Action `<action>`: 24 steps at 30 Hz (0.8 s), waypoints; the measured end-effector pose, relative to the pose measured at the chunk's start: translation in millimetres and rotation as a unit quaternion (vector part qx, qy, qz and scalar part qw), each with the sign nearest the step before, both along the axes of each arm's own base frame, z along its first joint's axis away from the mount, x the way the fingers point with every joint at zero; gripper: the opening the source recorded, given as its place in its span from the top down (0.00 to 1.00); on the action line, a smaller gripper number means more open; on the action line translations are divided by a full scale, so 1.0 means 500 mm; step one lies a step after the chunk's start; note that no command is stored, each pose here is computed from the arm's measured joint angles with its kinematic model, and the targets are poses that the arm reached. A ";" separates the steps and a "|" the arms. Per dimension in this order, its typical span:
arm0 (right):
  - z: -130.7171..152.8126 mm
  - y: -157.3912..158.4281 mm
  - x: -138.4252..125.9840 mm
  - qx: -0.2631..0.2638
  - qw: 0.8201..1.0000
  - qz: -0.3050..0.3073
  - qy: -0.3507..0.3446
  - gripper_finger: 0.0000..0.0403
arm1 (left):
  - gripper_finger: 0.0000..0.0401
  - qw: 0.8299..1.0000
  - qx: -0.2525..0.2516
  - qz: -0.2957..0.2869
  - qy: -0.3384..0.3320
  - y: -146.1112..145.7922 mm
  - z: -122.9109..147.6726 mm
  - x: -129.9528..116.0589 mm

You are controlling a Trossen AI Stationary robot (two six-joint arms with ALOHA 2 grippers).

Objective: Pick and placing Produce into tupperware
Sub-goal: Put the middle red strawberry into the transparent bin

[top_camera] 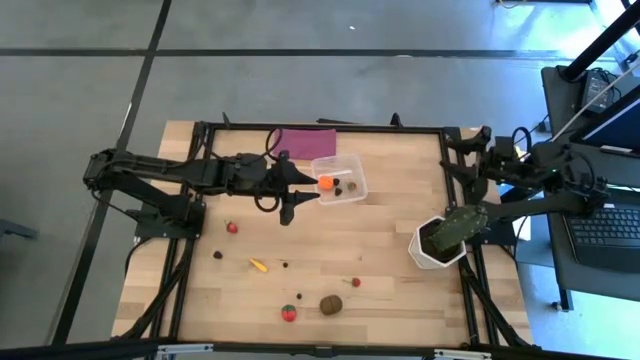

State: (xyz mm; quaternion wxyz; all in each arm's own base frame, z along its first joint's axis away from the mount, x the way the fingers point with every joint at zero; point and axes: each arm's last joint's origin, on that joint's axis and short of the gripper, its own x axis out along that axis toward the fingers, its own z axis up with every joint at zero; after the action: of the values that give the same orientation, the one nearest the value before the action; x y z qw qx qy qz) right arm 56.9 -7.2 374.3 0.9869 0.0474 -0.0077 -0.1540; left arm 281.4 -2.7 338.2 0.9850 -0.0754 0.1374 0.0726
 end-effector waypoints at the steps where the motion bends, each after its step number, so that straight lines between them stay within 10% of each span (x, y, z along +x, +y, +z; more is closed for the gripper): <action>1: -0.003 0.000 0.004 -0.002 1.000 -0.004 0.012 0.31 | 0.59 1.000 0.000 0.000 0.000 0.000 0.000 0.000; 17: -0.015 -0.013 -0.002 -0.034 0.991 -0.120 0.057 0.84 | 0.59 1.000 0.000 0.000 0.001 0.000 0.000 0.000; 24: -0.045 -0.009 -0.003 -0.058 0.992 -0.080 0.079 0.98 | 0.59 1.000 0.000 -0.001 0.001 -0.001 -0.001 0.000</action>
State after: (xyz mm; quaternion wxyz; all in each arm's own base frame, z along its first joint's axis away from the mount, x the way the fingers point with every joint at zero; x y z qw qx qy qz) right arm 55.4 -11.6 352.0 0.9701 -0.0232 0.0574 -0.2347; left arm 281.6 -3.1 337.9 0.9849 -0.0750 0.1385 0.0720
